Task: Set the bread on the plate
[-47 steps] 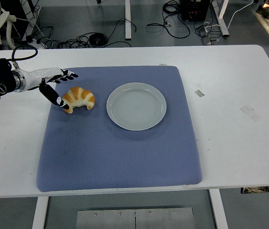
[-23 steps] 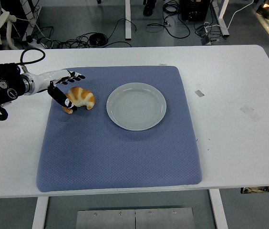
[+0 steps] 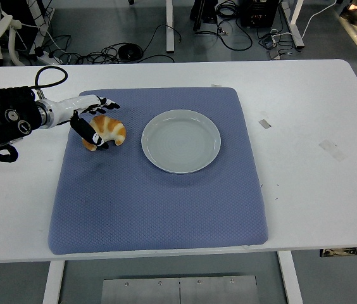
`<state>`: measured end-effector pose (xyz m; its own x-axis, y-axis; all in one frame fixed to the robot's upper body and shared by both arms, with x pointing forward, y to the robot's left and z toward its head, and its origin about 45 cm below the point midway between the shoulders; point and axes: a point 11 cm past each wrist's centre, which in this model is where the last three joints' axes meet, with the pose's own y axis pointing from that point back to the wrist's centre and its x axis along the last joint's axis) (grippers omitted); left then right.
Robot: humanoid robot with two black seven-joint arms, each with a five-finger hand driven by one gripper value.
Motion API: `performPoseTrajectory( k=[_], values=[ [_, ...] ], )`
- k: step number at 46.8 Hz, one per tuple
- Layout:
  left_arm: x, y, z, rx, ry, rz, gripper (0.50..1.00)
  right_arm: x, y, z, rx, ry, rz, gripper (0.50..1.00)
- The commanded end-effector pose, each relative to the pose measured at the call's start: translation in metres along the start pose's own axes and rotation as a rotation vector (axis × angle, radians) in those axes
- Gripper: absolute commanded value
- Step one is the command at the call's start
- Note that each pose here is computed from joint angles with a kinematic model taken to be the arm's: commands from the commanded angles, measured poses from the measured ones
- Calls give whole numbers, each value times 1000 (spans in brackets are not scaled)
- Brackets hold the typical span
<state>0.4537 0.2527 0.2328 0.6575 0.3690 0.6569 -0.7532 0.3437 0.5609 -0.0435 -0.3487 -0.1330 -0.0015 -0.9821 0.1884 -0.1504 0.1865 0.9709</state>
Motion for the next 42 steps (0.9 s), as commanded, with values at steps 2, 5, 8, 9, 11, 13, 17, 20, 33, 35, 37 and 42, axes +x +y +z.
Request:
performPoseTrajectory(
  k=[2,5,8,9,11,13,17,20,33,35,37,42],
  values=[
    [1,0,-1,3,-2,8,908,0,0,0,0,0,0,1000],
    [0,-1,-1,5,-2,13,895,0,0,0,0,0,0,1000],
    [-3,-3,0,3,-1,18,872,0,0,0,0,0,0,1000],
    [-3,-4,1,1,-2,23,857,0,0,0,0,0,0,1000],
    [-2,-5,1,1,-4,31,807,0,0,0,0,-1,0,1000],
    [-2,-5,1,1,-4,32,777,0,0,0,0,0,0,1000],
    [-3,-5,2,-1,-4,31,709,0,0,0,0,0,0,1000],
    [-4,-5,2,-1,-4,30,660,0,0,0,0,0,0,1000],
    [-2,-6,5,-6,-9,31,567,0,0,0,0,0,0,1000],
    [0,-6,8,-9,-9,35,567,0,0,0,0,0,0,1000],
    [3,-5,11,-16,-9,40,567,0,0,0,0,0,0,1000],
    [17,-1,18,-15,-22,62,569,0,0,0,0,0,0,1000]
  ],
)
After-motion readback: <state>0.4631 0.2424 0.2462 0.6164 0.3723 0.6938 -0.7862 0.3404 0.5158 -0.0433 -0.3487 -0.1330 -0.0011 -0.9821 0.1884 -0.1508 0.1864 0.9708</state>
